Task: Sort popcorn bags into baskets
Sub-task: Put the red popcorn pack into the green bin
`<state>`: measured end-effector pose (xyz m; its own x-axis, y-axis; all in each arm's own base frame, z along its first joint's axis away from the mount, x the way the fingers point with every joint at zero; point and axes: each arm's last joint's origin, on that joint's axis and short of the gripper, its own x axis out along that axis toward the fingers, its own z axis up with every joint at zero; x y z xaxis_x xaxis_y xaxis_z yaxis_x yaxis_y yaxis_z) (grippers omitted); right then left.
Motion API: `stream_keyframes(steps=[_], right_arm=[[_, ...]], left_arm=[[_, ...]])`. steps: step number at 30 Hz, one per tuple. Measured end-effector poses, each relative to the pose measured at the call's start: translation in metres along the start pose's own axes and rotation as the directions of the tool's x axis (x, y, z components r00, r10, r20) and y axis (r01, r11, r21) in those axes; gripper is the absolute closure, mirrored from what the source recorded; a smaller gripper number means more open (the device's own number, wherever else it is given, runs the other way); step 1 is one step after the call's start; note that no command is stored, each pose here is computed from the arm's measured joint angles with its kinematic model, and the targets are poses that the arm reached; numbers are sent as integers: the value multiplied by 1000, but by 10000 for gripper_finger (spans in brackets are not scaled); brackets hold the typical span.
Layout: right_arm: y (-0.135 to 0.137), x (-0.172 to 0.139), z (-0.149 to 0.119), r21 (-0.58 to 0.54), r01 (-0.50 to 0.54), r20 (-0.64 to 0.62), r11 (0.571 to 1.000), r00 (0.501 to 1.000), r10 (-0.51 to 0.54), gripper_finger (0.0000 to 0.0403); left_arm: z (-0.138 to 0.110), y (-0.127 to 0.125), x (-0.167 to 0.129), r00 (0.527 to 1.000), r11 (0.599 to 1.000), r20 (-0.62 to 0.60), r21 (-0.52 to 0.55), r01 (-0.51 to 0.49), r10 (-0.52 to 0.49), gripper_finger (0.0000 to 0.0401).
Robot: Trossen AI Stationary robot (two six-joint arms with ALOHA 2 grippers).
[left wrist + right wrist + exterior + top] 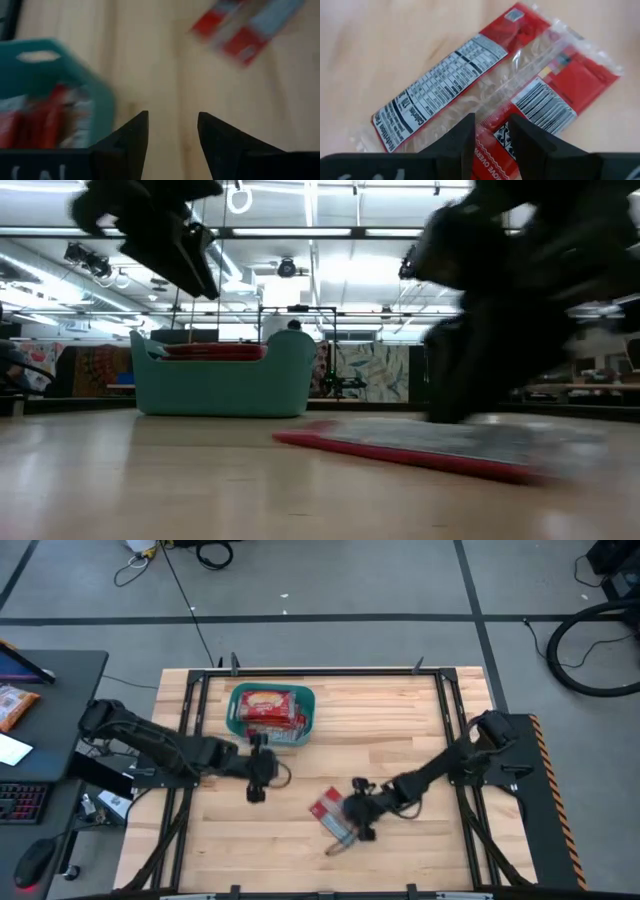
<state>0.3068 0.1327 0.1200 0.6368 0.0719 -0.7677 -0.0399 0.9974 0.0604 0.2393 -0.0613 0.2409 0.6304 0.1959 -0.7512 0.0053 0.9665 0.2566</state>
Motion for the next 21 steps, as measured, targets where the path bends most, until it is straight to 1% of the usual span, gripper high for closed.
stream_keyframes(steps=[3, 4, 6, 9, 11, 15, 19, 21], right_arm=[[-25, 8, 13, 7, 71, 81, 997, 994, -71, 278], [-34, 10, 18, 18, 98, 111, 995, 989, -99, 278], [-51, 13, 22, 33, 162, 127, 986, 978, -165, 278], [-71, 14, 36, 86, 201, 170, 976, 962, -213, 278], [-79, 12, 44, 107, 197, 187, 974, 959, -215, 278], [-79, -6, 54, 83, 182, 223, 980, 955, -196, 278], [-71, -31, 54, 44, 208, 180, 977, 961, -212, 278], [-66, -47, 52, 44, 243, 149, 969, 957, -247, 278]], left_arm=[[2, -20, 1, 999, 999, 29, 30, 37, -37, 225], [2, -26, 2, 999, 998, 30, 44, 38, -39, 225], [2, -34, 5, 999, 998, 44, 62, 29, -31, 225], [4, -42, 10, 998, 997, 57, 73, 19, -23, 225], [7, -46, 17, 997, 998, 78, 63, 20, -24, 225], [9, -51, 28, 995, 998, 93, 61, 20, -26, 225], [11, -58, 40, 994, 996, 107, 86, 24, -33, 225], [13, -61, 47, 991, 998, 126, 64, 30, -38, 225]])
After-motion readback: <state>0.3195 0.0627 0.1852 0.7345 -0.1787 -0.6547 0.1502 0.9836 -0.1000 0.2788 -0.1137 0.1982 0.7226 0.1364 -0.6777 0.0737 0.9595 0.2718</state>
